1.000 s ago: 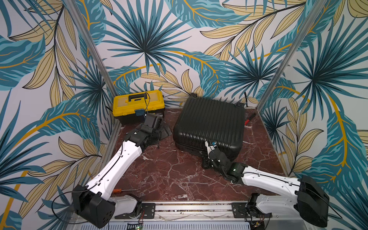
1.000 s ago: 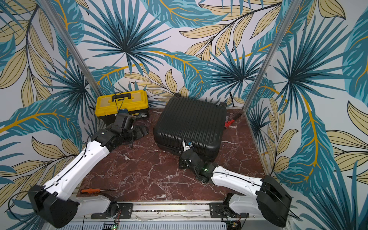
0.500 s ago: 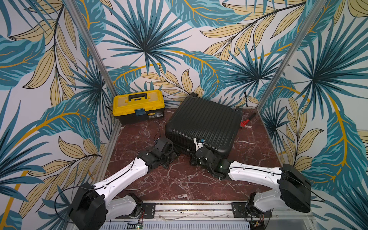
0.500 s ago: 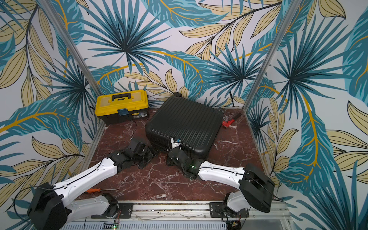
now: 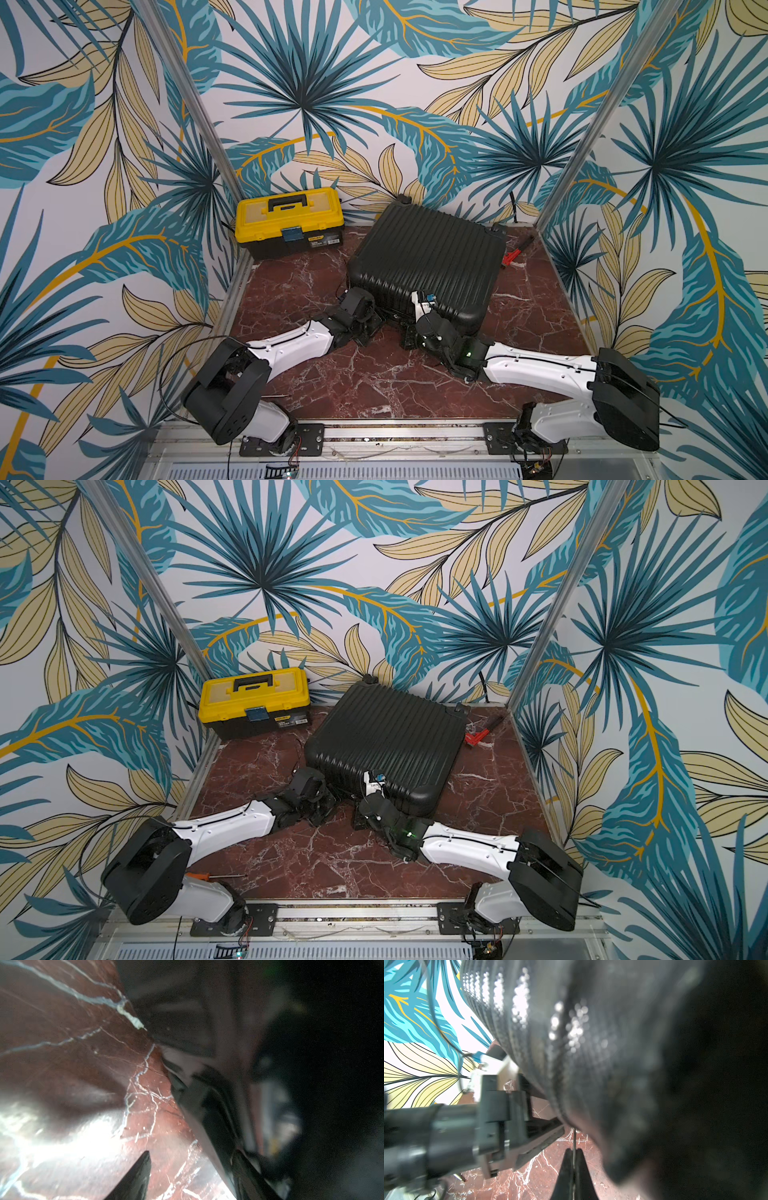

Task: Open the suitcase zippers
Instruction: Unzip the zipper on the suitcase.

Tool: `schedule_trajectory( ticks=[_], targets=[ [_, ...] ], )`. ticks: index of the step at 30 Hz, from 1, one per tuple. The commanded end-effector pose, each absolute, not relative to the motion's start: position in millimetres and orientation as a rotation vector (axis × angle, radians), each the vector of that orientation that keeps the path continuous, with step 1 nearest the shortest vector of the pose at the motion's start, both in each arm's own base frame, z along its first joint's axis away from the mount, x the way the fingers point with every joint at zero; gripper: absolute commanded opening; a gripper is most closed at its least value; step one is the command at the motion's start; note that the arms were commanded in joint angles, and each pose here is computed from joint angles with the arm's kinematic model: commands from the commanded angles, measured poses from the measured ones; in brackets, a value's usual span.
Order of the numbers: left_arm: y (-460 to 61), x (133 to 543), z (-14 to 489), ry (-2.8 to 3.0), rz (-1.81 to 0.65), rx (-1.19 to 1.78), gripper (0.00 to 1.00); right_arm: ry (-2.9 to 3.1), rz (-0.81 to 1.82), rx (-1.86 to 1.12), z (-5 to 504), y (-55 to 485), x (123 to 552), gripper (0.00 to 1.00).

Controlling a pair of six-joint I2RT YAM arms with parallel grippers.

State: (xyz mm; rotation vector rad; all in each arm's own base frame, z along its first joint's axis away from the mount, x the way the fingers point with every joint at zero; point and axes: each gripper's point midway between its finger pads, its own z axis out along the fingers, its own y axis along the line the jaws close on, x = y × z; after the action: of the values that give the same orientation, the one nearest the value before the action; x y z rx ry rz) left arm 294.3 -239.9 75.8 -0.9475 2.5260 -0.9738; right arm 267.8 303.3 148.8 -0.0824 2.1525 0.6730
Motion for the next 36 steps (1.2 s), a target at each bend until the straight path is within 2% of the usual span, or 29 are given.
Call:
schedule_trajectory(
  ticks=[1, 8, 12, 24, 30, 36],
  targets=[
    [-251, 317, 86, 2.441, -1.027, -0.946, 0.63, 2.102, 0.736, -0.065, 160, 310, 267, 0.00],
    [-248, 329, 71, 2.419, -0.965, -1.024, 0.63, 2.156, 0.699, -0.089, 132, 311, 265, 0.00],
    [-247, 336, 75, 2.369, -0.959, -1.081, 0.74, 2.147, 0.712, -0.092, 122, 311, 260, 0.00],
    [-263, 352, 100, 2.211, -1.096, -1.030, 0.91, 2.142, 0.789, -0.111, 111, 322, 255, 0.00],
    [-268, 353, 123, 2.117, -1.195, -0.929, 0.87, 2.133, 0.802, -0.103, 111, 320, 254, 0.00],
    [-276, 352, 132, 2.069, -1.248, -0.849, 0.77, 2.123, 0.838, -0.104, 112, 323, 252, 0.00]
  ],
)
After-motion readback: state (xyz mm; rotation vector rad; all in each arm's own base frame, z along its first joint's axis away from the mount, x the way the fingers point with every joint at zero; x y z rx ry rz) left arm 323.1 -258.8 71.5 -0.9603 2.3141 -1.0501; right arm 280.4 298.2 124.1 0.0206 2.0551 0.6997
